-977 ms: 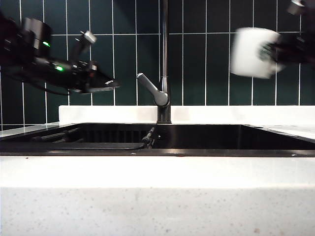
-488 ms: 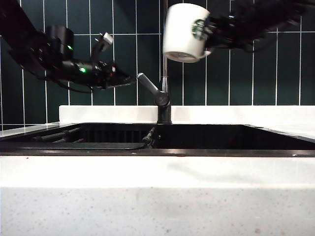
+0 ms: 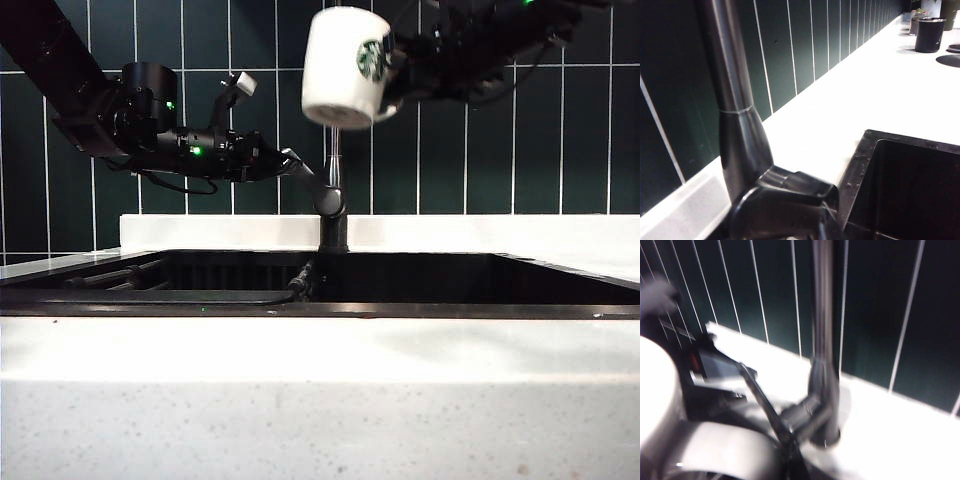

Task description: Pick up the mug next to the sink, go to the faucet to get some water, pour the water into the sink, and finally put the mug back to its place.

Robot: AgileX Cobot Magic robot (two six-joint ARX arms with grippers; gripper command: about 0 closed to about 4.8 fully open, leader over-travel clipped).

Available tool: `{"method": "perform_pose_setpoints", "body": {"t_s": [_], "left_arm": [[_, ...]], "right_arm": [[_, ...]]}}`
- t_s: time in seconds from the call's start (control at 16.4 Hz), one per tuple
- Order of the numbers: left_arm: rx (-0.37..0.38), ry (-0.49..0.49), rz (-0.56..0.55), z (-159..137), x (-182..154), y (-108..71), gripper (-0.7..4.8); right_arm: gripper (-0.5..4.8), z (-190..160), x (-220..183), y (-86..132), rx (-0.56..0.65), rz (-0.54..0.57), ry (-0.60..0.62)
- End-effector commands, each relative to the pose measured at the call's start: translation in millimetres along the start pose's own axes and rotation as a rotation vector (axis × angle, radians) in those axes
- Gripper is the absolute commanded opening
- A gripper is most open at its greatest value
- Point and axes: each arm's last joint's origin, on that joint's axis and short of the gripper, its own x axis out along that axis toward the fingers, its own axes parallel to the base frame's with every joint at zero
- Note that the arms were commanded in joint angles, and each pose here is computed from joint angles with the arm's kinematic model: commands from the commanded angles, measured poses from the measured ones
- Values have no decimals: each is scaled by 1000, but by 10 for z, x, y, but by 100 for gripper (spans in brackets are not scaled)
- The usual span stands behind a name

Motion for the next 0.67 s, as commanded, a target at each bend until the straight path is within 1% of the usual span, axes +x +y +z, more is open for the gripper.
{"method": "perform_pose_setpoints", "body": {"t_s": [0.06, 0.12, 0.24, 0.37, 0.43, 0.55, 0.61, 0.67], "left_arm": [[48, -39, -10, 92, 19, -7, 184], [66, -54, -9, 114, 18, -5, 183], [50, -91, -40, 177, 12, -11, 183], [42, -107, -84, 233, 1, -27, 183], [31, -111, -115, 257, -5, -37, 183], [-29, -110, -187, 280, -13, -59, 183], [-47, -108, -208, 279, -16, -64, 183], [-48, -104, -207, 270, -15, -64, 183]], "right_arm": [[8, 240, -31, 24, -18, 48, -101], [8, 284, -30, 26, -25, 59, -111], [8, 351, -29, 29, -38, 75, -128], [8, 379, -28, 29, -55, 75, -123], [8, 379, -27, 29, -57, 75, -122], [8, 373, -27, 29, -55, 75, -116], [8, 373, -27, 29, -55, 75, -116], [8, 372, -27, 29, -58, 75, -116]]}}
